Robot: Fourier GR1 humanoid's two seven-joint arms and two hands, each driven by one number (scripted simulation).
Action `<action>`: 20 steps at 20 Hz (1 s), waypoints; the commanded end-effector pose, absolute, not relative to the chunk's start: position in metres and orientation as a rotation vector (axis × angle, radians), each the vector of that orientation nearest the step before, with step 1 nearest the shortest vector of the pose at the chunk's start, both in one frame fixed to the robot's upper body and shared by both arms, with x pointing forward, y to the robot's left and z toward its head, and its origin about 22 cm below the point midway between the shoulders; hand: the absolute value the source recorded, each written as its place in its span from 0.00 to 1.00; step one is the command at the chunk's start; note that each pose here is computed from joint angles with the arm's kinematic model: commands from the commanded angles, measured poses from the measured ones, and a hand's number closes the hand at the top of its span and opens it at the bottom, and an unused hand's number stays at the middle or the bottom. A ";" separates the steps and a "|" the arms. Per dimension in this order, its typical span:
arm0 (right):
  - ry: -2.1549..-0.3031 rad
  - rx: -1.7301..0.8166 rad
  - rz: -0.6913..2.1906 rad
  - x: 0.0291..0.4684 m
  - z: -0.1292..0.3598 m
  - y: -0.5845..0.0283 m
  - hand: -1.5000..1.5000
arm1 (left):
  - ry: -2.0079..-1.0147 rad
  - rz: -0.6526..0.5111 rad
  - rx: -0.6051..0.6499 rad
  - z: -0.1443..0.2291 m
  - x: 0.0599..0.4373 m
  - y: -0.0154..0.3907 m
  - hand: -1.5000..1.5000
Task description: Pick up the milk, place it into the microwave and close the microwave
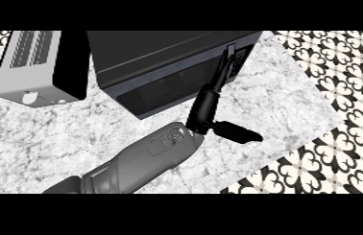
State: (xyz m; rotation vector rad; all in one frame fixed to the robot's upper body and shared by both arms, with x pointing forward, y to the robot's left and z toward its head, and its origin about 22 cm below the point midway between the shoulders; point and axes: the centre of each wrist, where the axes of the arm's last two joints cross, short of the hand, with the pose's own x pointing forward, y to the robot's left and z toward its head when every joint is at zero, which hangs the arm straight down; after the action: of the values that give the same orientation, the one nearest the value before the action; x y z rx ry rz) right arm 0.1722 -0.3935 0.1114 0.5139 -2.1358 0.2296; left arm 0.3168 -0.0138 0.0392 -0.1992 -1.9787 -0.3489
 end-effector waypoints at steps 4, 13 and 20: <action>-2.129 0.542 0.256 0.176 0.119 -0.396 0.00 | -1.999 -0.331 -0.187 0.050 0.327 -0.018 0.00; -2.116 0.571 0.259 0.181 0.123 -0.398 0.00 | -1.995 -0.315 -0.200 0.047 0.325 -0.019 0.00; -2.106 0.602 0.286 0.184 0.128 -0.398 0.00 | -2.001 -0.309 -0.188 0.048 0.329 -0.019 0.00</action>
State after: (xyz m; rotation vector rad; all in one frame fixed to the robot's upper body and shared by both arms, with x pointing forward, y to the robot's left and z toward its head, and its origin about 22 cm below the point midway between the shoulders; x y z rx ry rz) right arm 0.1822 -0.3983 0.1244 0.5877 -2.1142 0.2663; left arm 0.3173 -0.0171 0.0361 -0.1980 -1.9880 -0.3209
